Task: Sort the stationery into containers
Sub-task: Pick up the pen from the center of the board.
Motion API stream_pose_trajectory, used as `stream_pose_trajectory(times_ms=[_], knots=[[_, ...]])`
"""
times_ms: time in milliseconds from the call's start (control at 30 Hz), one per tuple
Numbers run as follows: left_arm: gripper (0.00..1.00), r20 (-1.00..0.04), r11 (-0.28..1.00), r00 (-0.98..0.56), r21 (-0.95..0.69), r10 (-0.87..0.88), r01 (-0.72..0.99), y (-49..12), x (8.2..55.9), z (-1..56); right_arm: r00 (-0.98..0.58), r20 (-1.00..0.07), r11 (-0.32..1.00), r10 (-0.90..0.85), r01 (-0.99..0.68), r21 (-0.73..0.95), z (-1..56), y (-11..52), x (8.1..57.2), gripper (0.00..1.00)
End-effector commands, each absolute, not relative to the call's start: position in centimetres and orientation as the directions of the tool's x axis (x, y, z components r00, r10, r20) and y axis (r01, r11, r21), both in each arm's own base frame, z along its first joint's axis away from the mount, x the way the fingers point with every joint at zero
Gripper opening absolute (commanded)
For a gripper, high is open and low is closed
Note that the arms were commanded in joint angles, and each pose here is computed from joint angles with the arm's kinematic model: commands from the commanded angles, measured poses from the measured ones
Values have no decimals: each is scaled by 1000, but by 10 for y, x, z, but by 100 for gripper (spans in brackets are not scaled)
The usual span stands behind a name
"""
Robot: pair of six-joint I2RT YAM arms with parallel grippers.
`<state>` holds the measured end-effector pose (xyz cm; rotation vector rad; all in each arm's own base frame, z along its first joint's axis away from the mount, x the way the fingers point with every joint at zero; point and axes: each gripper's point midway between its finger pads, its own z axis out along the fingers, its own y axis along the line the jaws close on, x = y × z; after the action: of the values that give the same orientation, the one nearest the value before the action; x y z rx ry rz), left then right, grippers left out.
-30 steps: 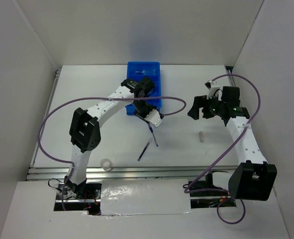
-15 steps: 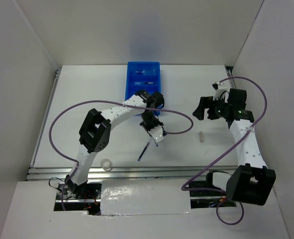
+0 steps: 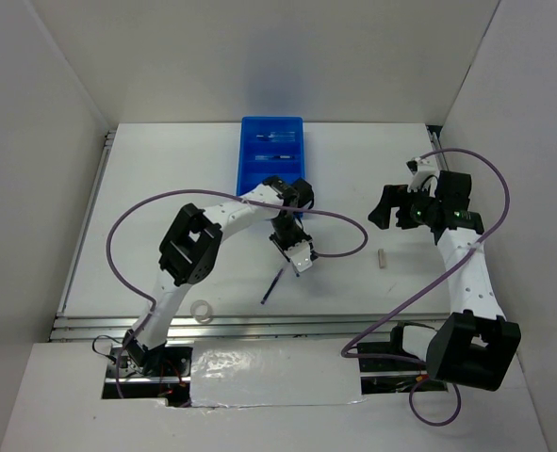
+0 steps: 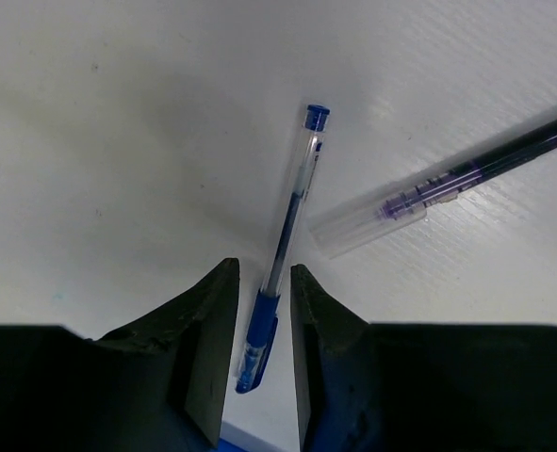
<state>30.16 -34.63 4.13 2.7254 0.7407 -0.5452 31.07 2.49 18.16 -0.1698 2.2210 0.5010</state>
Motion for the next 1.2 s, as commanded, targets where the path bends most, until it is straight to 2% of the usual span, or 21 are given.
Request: stream_pose_trajectory(times_ms=[0, 433, 567, 667, 767, 967, 1167], knots=[[40, -437, -849, 812, 174, 387, 498, -354, 303, 36, -622, -782, 908, 38, -305, 287, 191, 25, 309, 97], [31, -374, -870, 841, 148, 391, 470, -342, 321, 10, -628, -777, 904, 48, -303, 301, 190, 23, 312, 97], [25, -369, -871, 841, 140, 396, 471, -343, 323, 5, -626, -778, 905, 46, -304, 298, 191, 23, 312, 97], [16, -358, -873, 848, 149, 391, 465, -348, 324, 10, -627, -778, 905, 46, -304, 299, 191, 23, 312, 97], [10, -353, -865, 851, 177, 389, 469, -355, 325, 22, -621, -783, 904, 48, -306, 299, 194, 23, 312, 97], [5, -382, -763, 780, 239, 495, 601, -369, 330, 70, -609, -791, 895, 58, -319, 311, 202, 26, 313, 97], [5, -487, -584, 617, 241, 619, 775, -368, 311, 135, -587, -808, 894, 57, -330, 303, 213, 28, 314, 97]])
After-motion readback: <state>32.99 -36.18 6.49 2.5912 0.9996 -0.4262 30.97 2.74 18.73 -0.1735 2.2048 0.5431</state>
